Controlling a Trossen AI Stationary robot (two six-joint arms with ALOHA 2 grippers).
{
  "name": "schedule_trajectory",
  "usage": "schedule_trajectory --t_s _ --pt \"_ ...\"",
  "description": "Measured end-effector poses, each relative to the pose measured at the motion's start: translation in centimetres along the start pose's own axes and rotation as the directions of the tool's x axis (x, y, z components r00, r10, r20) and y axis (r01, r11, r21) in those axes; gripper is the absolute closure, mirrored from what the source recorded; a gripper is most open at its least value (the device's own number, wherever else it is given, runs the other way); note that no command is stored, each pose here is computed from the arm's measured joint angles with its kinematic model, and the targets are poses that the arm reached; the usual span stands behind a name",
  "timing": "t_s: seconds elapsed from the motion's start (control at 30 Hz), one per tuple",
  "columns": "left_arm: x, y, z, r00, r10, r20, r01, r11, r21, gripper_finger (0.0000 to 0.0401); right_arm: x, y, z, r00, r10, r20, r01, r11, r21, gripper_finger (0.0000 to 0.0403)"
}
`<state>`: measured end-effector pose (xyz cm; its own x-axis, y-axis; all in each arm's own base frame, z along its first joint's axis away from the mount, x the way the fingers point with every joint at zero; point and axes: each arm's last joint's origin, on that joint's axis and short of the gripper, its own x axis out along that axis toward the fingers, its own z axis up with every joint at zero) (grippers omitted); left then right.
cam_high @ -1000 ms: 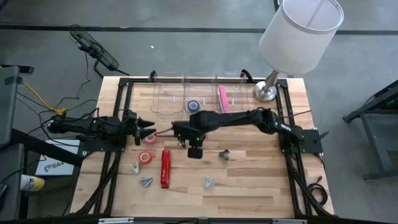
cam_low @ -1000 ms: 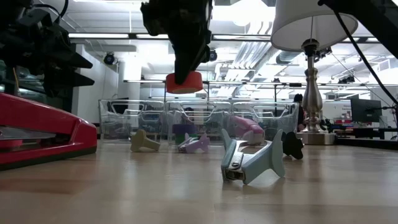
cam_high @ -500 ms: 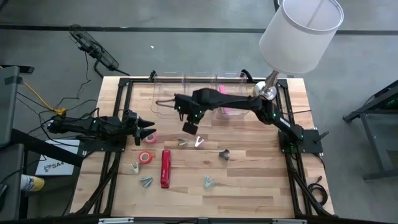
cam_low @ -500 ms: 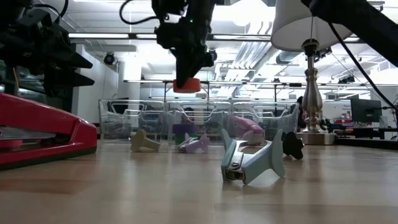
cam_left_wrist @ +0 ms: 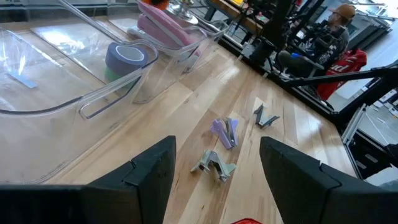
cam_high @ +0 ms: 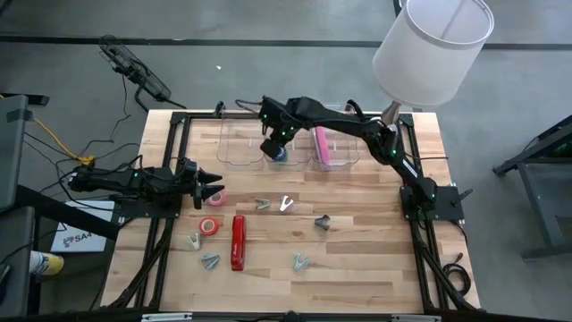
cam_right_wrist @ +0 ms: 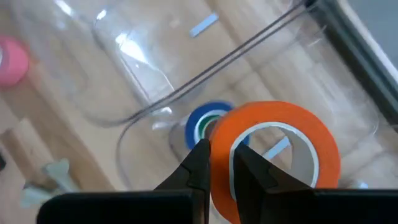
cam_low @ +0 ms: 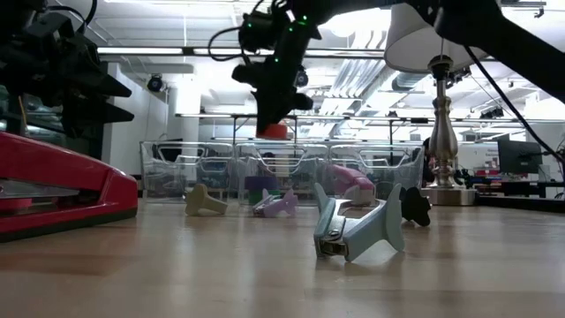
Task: Pick and place Stapler, Stapler remover, tape
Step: Put the orange tape into the middle transparent bin
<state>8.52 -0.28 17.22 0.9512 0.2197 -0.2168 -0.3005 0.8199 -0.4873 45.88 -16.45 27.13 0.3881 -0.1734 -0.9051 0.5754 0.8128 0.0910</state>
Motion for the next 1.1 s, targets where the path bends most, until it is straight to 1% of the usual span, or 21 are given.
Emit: schedule_trajectory --t_s 0.13,0.27,0.33,0.43,0.5,0.57,0.63,0.73,0.87,1.1 --pt "0.0 0.0 0.0 1.0 0.0 0.0 0.0 1.0 0.0 0.0171 1.3 -1.4 0.7 0.999 0.02 0.028 -0.021 0.999 0.045 0.0372" --pt "0.0 0.0 0.0 1.0 0.0 0.0 0.0 1.0 0.0 0.0171 3.3 -2.5 0.5 0.999 0.016 0.036 -0.02 0.992 0.122 0.0372" --pt "0.0 0.0 0.0 1.0 -0.003 -0.001 0.003 1.0 0.0 0.0171 4.2 -3.1 0.2 1.0 0.011 0.017 -0.014 0.986 0.168 0.0372" --pt "0.0 0.0 0.0 1.0 -0.002 -0.002 0.002 1.0 0.0 0.0171 5.7 -3.6 -0.1 0.999 0.017 0.038 -0.026 0.969 0.244 0.0372" --pt "0.0 0.0 0.0 1.0 -0.002 -0.002 0.002 1.0 0.0 0.0171 6.6 -4.0 -0.4 0.999 0.016 0.036 -0.026 0.951 0.308 0.0365" --pt "0.0 0.0 0.0 1.0 -0.003 -0.001 0.003 1.0 -0.001 0.0171 7.4 -4.2 -0.5 0.998 0.025 0.066 -0.047 0.93 0.364 0.0358" --pt "0.0 0.0 0.0 1.0 -0.002 -0.002 0.002 1.0 0.0 0.0171 8.0 -4.3 -0.6 0.996 0.038 0.083 -0.068 0.915 0.398 0.0357" --pt "0.0 0.0 0.0 1.0 -0.002 -0.002 0.002 1.0 0.0 0.0171 8.5 -4.3 -0.5 0.989 0.059 0.132 -0.111 0.899 0.424 0.0365" --pt "0.0 0.0 0.0 1.0 -0.002 -0.002 0.002 1.0 0.0 0.0171 8.6 -4.2 -0.4 0.987 0.061 0.146 -0.12 0.892 0.436 0.0366" --pt "0.0 0.0 0.0 1.0 -0.003 -0.001 0.003 1.0 0.0 0.0171 8.7 -4.4 -0.5 0.989 0.059 0.139 -0.116 0.888 0.444 0.0323"
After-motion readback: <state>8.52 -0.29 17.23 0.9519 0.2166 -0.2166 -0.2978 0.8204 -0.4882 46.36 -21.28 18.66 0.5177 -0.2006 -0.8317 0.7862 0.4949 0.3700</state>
